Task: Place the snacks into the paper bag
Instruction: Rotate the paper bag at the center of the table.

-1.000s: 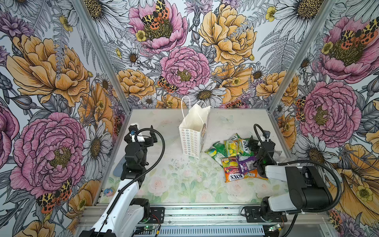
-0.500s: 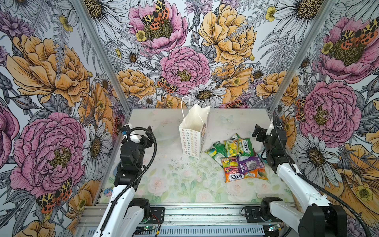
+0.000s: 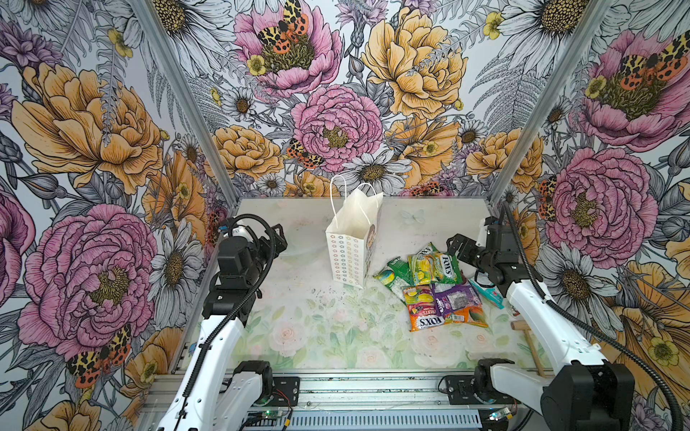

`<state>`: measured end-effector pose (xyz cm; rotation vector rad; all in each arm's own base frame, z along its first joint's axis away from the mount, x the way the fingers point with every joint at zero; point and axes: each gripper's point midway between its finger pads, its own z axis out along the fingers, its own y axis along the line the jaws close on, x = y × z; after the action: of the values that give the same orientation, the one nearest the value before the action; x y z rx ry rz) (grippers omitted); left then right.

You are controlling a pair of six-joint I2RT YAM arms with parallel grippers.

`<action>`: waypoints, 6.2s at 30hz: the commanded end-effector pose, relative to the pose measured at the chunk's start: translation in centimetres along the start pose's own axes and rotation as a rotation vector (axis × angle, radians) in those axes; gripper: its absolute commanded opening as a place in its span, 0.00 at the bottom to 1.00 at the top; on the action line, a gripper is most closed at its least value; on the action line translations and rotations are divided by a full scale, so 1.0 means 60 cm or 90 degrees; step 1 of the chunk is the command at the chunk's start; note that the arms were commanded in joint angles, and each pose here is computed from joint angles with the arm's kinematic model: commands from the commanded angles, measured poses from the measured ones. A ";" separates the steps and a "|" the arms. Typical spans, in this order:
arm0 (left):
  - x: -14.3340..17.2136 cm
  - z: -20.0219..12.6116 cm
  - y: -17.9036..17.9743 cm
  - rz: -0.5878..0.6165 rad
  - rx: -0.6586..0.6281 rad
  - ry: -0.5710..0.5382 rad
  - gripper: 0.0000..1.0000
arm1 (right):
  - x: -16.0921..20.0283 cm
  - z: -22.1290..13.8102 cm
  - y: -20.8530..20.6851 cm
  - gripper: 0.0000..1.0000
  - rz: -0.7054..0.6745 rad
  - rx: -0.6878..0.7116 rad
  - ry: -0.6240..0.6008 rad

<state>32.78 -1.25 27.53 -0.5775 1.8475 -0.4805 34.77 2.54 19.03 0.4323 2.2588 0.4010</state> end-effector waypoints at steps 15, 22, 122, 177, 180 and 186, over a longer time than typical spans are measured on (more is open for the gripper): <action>-0.005 -0.046 -0.107 -0.090 0.130 0.083 0.99 | 0.006 -0.052 0.040 0.98 0.036 -0.047 0.055; 0.012 -0.041 -0.170 -0.097 0.190 0.172 0.99 | 0.001 -0.078 0.072 0.97 0.030 -0.088 0.065; 0.100 0.143 -0.289 0.403 0.097 0.279 0.99 | 0.004 -0.094 0.128 0.97 -0.056 -0.139 0.045; 0.159 0.175 -0.235 0.445 0.025 0.319 0.80 | 0.017 -0.085 0.114 0.98 -0.059 -0.122 0.050; 0.161 0.172 -0.235 0.431 0.026 0.322 0.72 | 0.017 -0.087 0.113 0.98 -0.061 -0.122 0.047; 0.163 0.167 -0.233 0.412 0.025 0.327 0.55 | 0.018 -0.091 0.114 0.99 -0.063 -0.127 0.044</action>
<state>41.98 -18.80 25.08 0.2291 2.3579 -0.2235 31.19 8.35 23.73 0.2430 2.3110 0.6122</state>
